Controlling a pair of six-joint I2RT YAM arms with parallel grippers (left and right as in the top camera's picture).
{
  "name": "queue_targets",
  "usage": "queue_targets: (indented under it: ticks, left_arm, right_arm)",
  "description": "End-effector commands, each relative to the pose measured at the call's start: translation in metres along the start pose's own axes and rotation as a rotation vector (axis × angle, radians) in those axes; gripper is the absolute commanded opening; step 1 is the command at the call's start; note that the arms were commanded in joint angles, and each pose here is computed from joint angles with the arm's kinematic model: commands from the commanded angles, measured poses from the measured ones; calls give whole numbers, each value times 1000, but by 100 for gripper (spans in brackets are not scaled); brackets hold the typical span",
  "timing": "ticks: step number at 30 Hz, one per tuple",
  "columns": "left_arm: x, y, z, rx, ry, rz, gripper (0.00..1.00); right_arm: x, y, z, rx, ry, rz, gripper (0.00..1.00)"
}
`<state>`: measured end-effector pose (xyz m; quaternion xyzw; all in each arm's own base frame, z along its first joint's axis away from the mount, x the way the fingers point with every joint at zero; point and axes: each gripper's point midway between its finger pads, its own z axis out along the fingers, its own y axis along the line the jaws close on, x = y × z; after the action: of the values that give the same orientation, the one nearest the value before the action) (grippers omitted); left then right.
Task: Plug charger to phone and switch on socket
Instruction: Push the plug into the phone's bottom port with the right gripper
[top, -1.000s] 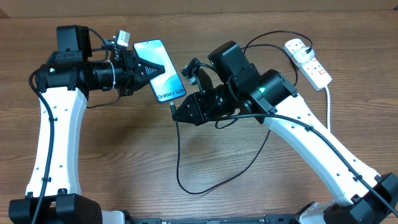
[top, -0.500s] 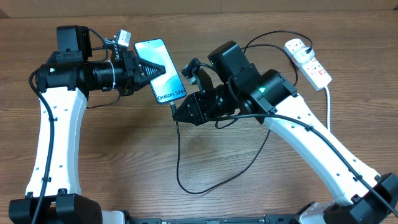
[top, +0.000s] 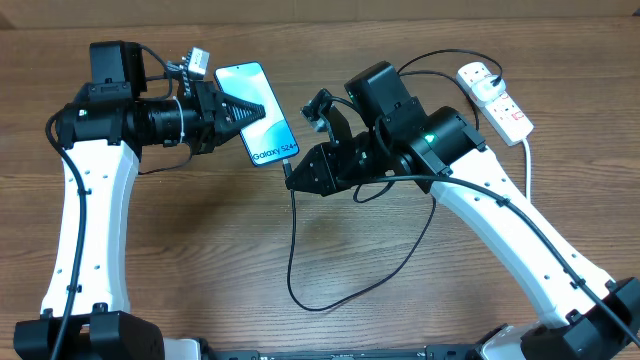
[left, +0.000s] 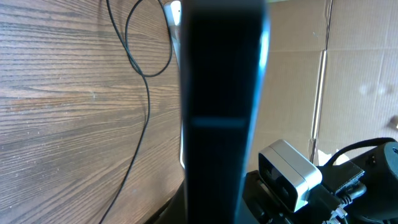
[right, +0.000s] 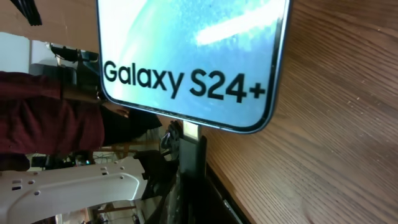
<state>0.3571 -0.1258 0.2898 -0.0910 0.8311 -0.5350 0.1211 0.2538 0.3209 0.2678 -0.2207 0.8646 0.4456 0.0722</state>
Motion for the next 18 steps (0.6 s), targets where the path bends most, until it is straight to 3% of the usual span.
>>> queue_targets:
  ticks: [1, 18]
  left_arm:
    - [4, -10, 0, 49, 24, 31, 4]
    - [5, -12, 0, 57, 28, 30, 4]
  right_arm:
    - [-5, 19, -9, -51, -23, -58, 4]
    - [-2, 23, -6, -58, -11, -64, 4]
